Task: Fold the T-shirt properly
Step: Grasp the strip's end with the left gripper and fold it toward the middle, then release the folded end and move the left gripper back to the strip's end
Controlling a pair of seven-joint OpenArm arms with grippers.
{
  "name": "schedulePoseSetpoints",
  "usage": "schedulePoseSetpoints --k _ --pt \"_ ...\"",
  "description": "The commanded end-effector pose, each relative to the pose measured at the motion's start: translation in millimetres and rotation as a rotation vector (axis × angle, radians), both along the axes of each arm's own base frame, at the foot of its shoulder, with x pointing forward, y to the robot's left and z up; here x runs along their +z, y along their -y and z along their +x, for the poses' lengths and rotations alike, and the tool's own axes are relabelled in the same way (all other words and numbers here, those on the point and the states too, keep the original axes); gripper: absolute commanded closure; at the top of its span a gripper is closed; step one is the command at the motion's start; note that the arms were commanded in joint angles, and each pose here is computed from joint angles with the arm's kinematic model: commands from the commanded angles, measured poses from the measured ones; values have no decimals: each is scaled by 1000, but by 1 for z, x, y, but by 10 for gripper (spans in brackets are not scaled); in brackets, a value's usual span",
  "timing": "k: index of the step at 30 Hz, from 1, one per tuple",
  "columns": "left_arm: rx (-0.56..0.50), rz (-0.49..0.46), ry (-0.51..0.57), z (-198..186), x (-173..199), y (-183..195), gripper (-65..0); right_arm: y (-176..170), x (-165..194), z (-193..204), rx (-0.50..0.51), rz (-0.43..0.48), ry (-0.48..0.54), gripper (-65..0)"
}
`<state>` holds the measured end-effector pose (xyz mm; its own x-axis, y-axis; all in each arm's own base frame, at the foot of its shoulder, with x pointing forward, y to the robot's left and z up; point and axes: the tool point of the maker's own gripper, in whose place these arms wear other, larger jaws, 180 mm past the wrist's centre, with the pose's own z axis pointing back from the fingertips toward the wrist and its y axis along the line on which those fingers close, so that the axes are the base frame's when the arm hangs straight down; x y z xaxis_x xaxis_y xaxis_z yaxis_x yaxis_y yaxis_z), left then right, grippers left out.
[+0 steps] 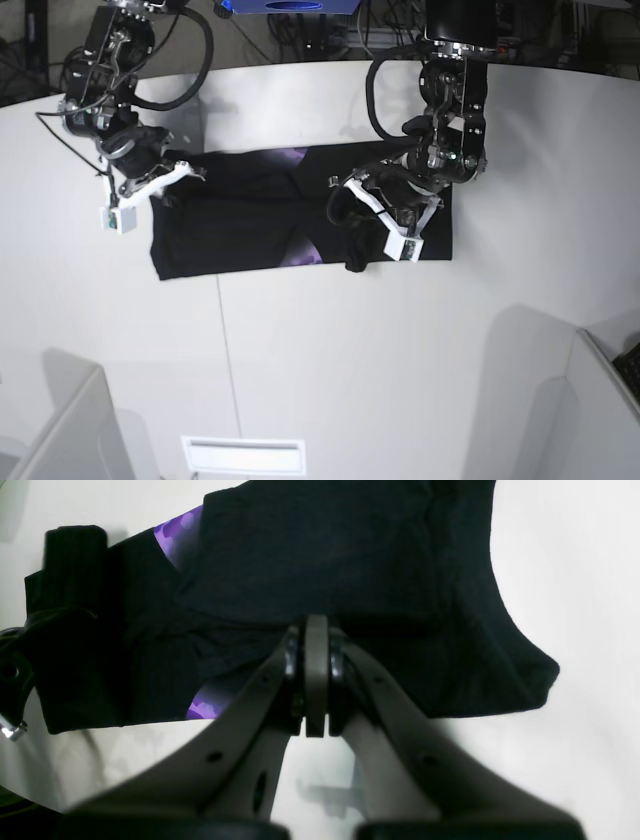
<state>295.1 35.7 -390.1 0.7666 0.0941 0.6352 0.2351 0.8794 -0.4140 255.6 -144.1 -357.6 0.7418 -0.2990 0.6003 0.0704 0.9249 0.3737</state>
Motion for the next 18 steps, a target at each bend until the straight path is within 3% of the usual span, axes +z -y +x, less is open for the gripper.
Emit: schedulePoseSetpoints --k 1,4,6,8,12,15,18 --pt "3 -42 46 9 15 10 -257 1 9 6 3 -3 42 0" --pt "5 -71 47 9 18 20 -383 1 9 6 3 -3 42 0" --pt "5 -99 46 9 20 30 -433 1 9 6 4 -3 41 0" --pt "0 -121 46 9 23 40 -453 1 9 6 4 -3 41 0" --pt "-111 -136 77 2 37 77 -446 4 11 9 -7 -6 51 0" --pt "-126 -121 108 0 45 74 -397 22 19 16 -64 -9 76 0" --pt "-55 -52 122 -1 42 27 -212 33 24 20 -82 -19 74 0"
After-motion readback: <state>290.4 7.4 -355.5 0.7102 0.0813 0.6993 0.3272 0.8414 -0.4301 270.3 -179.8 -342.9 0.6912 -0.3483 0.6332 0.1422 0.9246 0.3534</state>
